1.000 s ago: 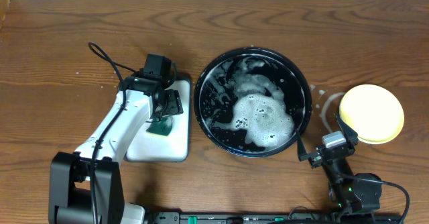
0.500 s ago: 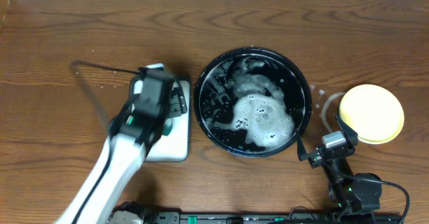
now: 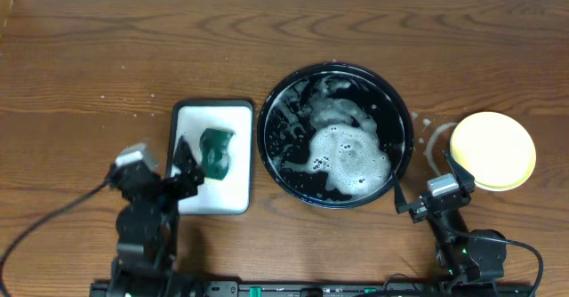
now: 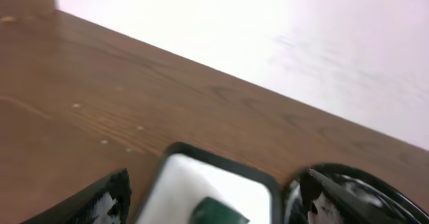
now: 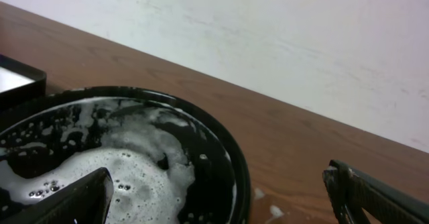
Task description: Clean dirty plates on tray and stack at the side
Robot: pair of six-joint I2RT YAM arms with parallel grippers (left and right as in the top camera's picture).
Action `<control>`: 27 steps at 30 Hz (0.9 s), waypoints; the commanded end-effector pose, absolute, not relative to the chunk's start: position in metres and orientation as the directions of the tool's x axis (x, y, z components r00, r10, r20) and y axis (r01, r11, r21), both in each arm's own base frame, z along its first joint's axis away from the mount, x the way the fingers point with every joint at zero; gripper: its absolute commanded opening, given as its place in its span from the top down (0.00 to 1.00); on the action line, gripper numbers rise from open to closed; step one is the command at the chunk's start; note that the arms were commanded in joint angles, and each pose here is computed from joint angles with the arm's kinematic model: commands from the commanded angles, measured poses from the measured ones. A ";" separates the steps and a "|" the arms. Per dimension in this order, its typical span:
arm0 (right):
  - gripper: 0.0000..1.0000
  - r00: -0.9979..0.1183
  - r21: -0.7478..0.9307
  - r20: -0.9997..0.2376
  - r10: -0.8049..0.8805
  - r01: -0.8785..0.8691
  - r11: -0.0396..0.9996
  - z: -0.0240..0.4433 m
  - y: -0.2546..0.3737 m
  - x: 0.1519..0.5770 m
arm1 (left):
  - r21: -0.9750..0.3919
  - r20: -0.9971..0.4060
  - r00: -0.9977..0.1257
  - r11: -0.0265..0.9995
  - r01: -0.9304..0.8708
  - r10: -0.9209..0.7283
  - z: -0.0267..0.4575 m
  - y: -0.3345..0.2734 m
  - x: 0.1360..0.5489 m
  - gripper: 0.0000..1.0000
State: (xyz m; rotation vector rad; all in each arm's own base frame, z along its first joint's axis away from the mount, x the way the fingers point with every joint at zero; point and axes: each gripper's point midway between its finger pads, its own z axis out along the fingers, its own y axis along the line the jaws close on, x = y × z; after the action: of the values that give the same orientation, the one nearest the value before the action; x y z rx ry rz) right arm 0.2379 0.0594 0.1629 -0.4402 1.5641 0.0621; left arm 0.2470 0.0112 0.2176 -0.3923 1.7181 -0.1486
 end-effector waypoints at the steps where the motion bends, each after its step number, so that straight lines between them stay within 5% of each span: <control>1: 0.01 0.027 -0.237 -0.970 -0.241 -0.314 0.919 0.162 0.060 0.238 | -0.317 -0.941 -0.070 0.936 -0.151 -0.330 0.218 0.014 0.239 0.19; 7: 0.01 0.027 -0.237 -0.970 -0.241 -0.314 0.919 0.162 0.060 0.238 | -0.344 -0.939 0.036 0.932 -0.113 -0.342 0.208 0.014 0.235 0.19; 27: 0.01 0.027 -0.237 -0.970 -0.241 -0.314 0.919 0.162 0.060 0.238 | -0.326 -0.939 -0.065 0.934 -0.150 -0.338 0.147 0.013 0.244 0.19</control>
State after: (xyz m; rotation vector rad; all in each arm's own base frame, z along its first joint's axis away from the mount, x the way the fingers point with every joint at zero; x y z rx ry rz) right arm 0.2379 0.0595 0.1629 -0.4402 1.5637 0.0626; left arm 0.2446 0.0113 0.1582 -0.3828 1.6036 -0.1860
